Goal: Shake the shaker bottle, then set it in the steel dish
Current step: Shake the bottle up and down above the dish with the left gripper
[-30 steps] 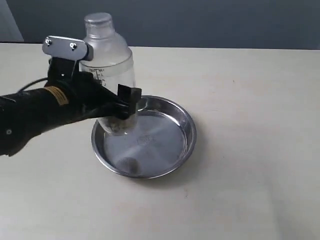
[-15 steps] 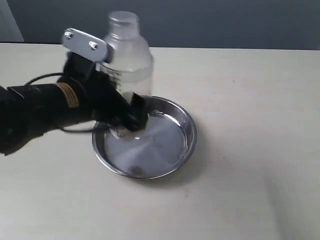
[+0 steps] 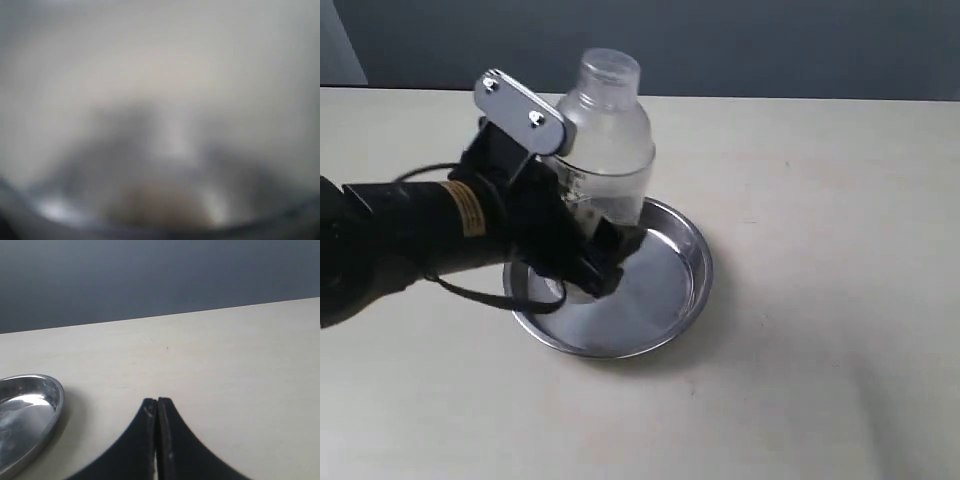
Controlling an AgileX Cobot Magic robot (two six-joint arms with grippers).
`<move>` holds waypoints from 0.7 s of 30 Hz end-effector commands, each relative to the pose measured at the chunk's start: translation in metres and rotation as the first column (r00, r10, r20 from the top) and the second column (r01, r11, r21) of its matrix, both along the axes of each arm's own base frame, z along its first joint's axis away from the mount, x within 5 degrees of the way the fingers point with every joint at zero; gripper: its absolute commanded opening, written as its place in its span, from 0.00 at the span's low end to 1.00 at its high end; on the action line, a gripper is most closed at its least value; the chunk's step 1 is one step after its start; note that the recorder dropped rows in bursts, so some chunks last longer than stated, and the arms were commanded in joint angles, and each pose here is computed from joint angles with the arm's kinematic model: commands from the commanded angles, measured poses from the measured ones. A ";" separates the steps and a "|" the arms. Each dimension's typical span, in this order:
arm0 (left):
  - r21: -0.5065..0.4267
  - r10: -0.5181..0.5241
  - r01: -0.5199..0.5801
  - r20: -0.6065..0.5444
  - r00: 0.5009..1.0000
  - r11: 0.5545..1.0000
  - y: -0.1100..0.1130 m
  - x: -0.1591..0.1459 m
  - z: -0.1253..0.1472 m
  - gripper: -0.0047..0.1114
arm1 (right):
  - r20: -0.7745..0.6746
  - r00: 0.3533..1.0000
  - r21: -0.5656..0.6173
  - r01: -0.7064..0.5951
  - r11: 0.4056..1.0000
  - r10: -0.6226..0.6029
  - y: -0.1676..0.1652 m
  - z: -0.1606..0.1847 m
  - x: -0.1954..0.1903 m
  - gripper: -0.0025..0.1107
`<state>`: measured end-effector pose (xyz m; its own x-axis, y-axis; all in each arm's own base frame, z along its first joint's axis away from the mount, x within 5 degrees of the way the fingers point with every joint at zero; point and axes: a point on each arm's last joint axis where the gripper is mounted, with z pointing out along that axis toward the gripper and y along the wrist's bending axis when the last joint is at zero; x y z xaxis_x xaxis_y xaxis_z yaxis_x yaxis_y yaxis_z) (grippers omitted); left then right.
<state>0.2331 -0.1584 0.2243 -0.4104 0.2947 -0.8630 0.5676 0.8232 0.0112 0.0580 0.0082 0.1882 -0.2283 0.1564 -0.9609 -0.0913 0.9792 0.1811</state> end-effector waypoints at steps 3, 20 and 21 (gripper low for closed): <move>-0.220 0.074 -0.031 0.189 0.979 0.975 0.000 0.011 0.059 0.04 | 0.009 1.000 -0.008 -0.004 1.000 0.004 0.000 0.001 0.001 0.01; -0.349 0.106 -0.011 0.256 0.961 0.937 -0.003 0.006 0.102 0.04 | 0.008 1.000 -0.012 -0.002 1.000 0.002 0.000 0.000 0.000 0.01; -0.296 0.099 -0.049 0.157 0.983 0.954 -0.004 0.008 0.073 0.04 | 0.008 1.000 -0.012 -0.002 1.000 0.002 0.000 0.000 0.000 0.01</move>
